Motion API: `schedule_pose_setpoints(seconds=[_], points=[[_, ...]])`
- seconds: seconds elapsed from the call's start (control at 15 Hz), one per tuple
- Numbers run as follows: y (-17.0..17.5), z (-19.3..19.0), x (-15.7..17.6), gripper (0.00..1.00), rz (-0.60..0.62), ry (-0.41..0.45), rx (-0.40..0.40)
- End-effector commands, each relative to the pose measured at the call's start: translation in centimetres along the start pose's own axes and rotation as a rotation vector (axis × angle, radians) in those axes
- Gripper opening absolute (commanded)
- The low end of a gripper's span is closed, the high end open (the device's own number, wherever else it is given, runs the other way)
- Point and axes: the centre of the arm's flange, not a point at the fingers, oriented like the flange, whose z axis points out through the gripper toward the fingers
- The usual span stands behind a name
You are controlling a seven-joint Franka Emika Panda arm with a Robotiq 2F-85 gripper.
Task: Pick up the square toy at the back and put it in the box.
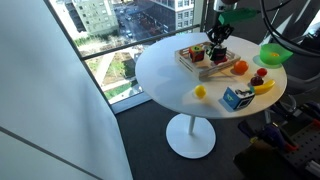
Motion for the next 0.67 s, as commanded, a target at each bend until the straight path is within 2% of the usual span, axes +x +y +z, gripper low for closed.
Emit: schedule_pose_setpoints(seconds=[0.0,0.2,0.27,0.6], points=[[0.0,0.0,0.0,0.17,0.0,0.0,0.0],[0.0,0.0,0.0,0.17,0.0,0.0,0.0],[-0.1,0.0,0.1,0.08,0.001,0.0,0.0],[-0.6,-0.3,1.2,0.08,0.009,0.01,-0.001]])
